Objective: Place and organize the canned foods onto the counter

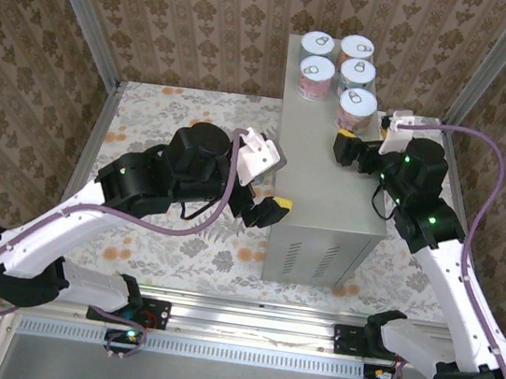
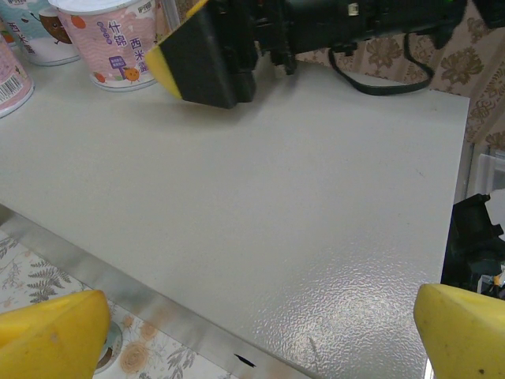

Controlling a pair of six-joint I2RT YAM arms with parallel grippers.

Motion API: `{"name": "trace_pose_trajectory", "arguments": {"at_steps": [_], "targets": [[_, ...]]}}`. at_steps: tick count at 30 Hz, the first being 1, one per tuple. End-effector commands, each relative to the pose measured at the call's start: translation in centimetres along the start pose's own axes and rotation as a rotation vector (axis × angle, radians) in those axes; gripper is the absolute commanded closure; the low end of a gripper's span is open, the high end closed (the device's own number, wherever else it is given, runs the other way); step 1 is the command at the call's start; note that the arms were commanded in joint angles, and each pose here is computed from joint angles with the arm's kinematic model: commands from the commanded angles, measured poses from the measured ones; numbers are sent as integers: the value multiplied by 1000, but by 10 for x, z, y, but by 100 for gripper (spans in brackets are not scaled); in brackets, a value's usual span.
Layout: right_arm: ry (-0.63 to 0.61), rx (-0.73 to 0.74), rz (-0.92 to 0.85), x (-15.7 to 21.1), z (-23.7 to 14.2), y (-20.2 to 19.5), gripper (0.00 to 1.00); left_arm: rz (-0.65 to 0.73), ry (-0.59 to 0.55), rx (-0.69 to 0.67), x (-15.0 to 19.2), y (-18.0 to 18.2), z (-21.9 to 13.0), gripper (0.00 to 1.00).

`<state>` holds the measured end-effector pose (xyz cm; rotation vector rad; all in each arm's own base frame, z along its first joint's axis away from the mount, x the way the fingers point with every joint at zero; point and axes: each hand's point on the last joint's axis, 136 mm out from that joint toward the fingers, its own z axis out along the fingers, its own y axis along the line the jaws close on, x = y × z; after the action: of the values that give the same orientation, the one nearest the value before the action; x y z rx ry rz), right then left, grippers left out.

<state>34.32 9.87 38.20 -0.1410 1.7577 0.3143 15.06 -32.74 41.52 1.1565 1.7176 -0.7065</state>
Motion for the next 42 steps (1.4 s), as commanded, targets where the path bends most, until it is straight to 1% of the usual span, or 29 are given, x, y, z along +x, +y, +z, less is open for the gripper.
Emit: {"name": "trace_pose_trajectory", "arguments": {"at_steps": [1,4,8,13,22,33,42], "targets": [[65,47,16,22,-13,-10,0,-23,-40,-8,-8,3,-7,0],[65,60,21,27,-17,-12,0,-25,-41,-6,-8,2,-7,0],[63,56,28,29,-13,-12,3,-29,-42,-4,-7,2,-6,0],[63,50,25,24,-4,-11,8,-30,-42,-8,-6,3,-8,0],[86,58,22,19,18,-12,11,-28,-34,-18,-3,4,-10,0],[104,66,13,21,36,-14,12,-25,-30,-22,-3,6,-9,0],[107,72,15,24,42,-15,14,-28,-29,-27,-2,7,-11,0]]}}
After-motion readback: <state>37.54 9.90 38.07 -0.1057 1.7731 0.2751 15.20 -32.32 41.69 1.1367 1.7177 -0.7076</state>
